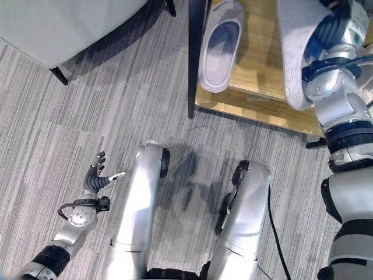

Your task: Arrange the slippers neatly on the shoe rack.

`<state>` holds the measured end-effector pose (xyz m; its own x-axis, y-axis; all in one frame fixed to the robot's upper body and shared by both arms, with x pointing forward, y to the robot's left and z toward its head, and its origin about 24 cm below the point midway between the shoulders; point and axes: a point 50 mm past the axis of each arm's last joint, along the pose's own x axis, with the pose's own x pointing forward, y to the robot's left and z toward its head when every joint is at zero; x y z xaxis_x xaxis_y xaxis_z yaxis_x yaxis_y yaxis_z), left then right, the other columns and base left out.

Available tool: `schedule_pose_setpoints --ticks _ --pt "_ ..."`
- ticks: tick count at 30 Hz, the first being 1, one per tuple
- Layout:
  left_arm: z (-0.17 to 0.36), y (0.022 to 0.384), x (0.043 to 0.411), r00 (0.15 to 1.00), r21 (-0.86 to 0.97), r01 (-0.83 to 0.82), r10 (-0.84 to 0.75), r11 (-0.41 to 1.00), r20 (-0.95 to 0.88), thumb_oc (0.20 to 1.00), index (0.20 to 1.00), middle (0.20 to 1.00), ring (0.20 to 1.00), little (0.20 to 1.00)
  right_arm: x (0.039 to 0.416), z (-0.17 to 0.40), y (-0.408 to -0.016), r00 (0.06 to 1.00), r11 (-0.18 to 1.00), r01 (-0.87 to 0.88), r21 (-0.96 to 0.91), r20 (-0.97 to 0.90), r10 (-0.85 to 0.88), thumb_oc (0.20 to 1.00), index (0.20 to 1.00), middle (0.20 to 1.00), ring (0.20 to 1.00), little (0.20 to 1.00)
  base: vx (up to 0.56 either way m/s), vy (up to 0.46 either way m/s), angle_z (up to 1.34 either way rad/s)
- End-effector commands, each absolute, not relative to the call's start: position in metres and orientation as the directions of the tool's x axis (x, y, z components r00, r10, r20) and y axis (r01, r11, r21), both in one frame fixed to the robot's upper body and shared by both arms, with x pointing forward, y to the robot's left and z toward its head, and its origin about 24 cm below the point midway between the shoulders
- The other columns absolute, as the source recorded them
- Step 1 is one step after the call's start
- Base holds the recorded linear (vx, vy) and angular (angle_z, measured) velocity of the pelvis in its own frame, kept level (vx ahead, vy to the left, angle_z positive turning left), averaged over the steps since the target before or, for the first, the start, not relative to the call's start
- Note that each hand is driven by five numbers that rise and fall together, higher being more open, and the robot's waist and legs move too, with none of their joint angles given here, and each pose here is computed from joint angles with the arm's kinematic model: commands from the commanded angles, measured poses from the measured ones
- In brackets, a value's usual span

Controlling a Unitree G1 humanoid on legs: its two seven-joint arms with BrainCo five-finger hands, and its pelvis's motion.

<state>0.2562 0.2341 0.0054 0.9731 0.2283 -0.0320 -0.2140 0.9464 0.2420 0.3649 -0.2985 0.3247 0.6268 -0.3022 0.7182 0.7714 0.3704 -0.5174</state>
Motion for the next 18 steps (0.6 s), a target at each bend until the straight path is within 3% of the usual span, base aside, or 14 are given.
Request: schedule_pose_setpoints --ticks 1,8,15,16,18 --pt "0.009 0.228 0.257 0.977 0.186 -0.211 0.214 0.959 0.006 1.000 1.000 1.000 1.000 1.000 0.352 0.380 -0.278 0.519 0.444 0.809 -0.385 0.822 -0.235 0.200 0.200 0.200 0.200 0.200 0.00 0.000 0.00" --pt "0.005 0.230 0.250 0.980 0.185 -0.192 0.198 0.964 -0.011 1.000 1.000 1.000 1.000 1.000 0.367 0.376 -0.281 0.579 0.423 0.793 -0.439 0.758 -0.300 0.200 0.200 0.200 0.200 0.200 -0.02 0.037 0.00" --pt "0.000 0.226 0.248 0.980 0.179 -0.188 0.196 0.966 -0.029 1.000 1.000 1.000 1.000 1.000 0.370 0.366 -0.302 0.582 0.419 0.805 -0.419 0.693 -0.425 0.225 0.225 0.225 0.225 0.225 -0.01 0.034 0.01" --pt "-0.001 0.226 0.248 0.980 0.180 -0.190 0.199 0.965 -0.032 1.000 1.000 1.000 1.000 1.000 0.369 0.365 -0.305 0.570 0.440 0.812 -0.385 0.687 -0.451 1.000 1.000 1.000 1.000 1.000 0.00 0.000 0.00" --pt "-0.002 0.226 0.248 0.979 0.178 -0.190 0.200 0.966 -0.038 1.000 1.000 1.000 1.000 1.000 0.369 0.364 -0.306 0.568 0.441 0.813 -0.379 0.683 -0.460 1.000 1.000 1.000 1.000 1.000 0.00 0.000 0.00"
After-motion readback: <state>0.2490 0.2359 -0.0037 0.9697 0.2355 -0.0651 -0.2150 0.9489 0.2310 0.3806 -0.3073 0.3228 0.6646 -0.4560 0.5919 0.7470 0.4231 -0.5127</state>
